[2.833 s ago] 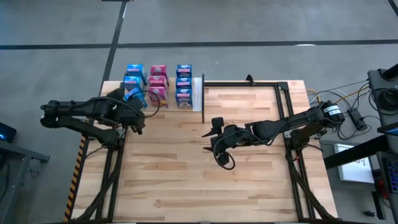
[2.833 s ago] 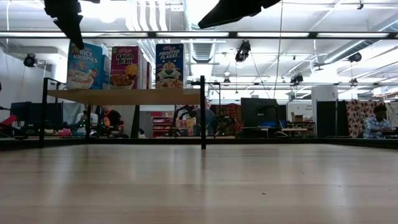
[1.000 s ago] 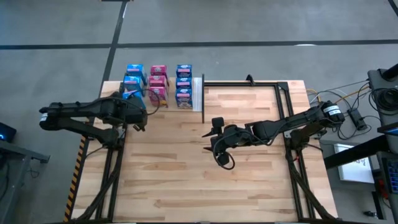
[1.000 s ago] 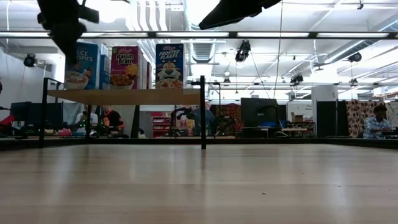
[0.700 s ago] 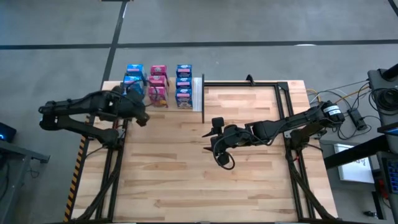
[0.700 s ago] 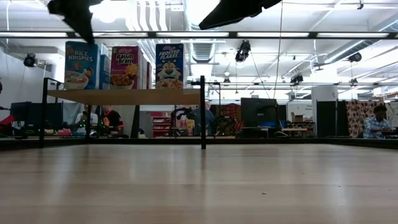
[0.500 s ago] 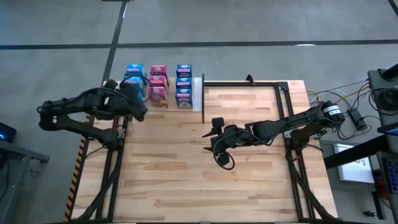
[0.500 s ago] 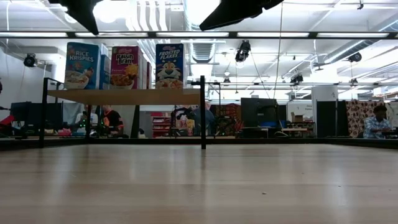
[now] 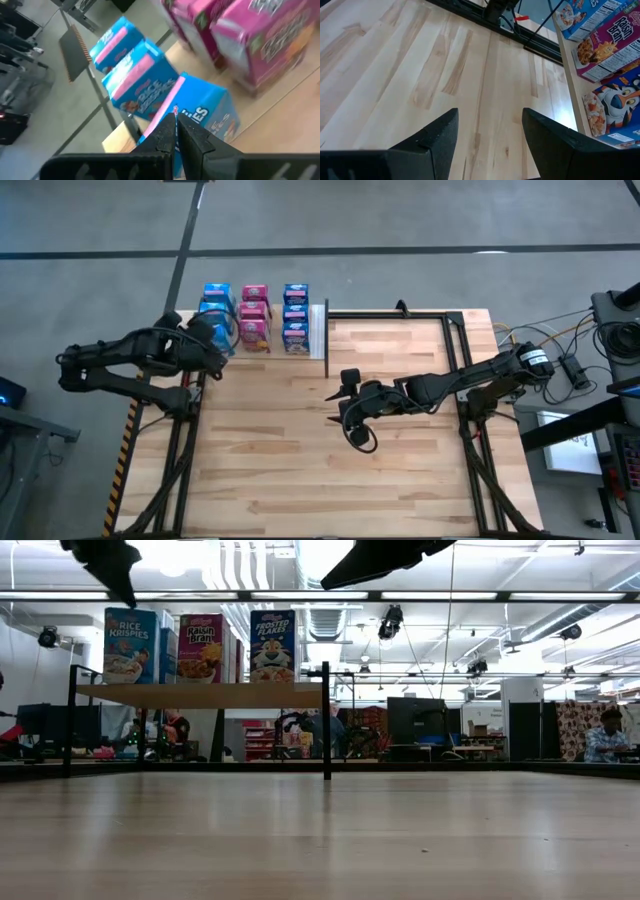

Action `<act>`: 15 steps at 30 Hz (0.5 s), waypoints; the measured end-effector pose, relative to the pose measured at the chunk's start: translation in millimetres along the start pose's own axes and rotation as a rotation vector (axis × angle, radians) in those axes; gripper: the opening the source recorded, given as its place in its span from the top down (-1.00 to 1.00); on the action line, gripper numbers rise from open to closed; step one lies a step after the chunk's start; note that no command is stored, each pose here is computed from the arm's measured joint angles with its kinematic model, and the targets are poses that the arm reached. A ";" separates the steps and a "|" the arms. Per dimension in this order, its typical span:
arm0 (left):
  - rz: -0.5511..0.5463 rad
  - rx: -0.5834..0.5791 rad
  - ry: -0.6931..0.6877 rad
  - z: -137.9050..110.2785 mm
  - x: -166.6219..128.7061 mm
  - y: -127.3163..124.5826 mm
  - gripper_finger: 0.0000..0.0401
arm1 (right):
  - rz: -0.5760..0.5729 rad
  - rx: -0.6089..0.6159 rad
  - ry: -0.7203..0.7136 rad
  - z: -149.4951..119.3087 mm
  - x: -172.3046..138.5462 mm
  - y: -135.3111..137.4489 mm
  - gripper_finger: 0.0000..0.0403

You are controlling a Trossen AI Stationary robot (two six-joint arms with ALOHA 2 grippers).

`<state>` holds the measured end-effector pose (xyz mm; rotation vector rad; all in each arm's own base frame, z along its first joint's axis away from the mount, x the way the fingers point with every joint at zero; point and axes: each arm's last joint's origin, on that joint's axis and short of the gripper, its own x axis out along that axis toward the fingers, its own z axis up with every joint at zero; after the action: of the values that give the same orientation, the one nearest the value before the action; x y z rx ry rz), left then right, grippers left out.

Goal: Stack cereal on shelf
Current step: Put the light blue cereal box on the shelf

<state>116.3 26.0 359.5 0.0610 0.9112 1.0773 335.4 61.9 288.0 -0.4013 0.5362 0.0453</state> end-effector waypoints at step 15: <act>0.092 0.105 -0.013 -12.5 12.5 -7.4 1.00 | 0.000 0.000 0.000 0.0 0.1 0.0 -0.04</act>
<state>115.4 27.2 340.3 0.1984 0.9608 1.1120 335.5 61.9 287.9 -0.4011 0.5362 0.0452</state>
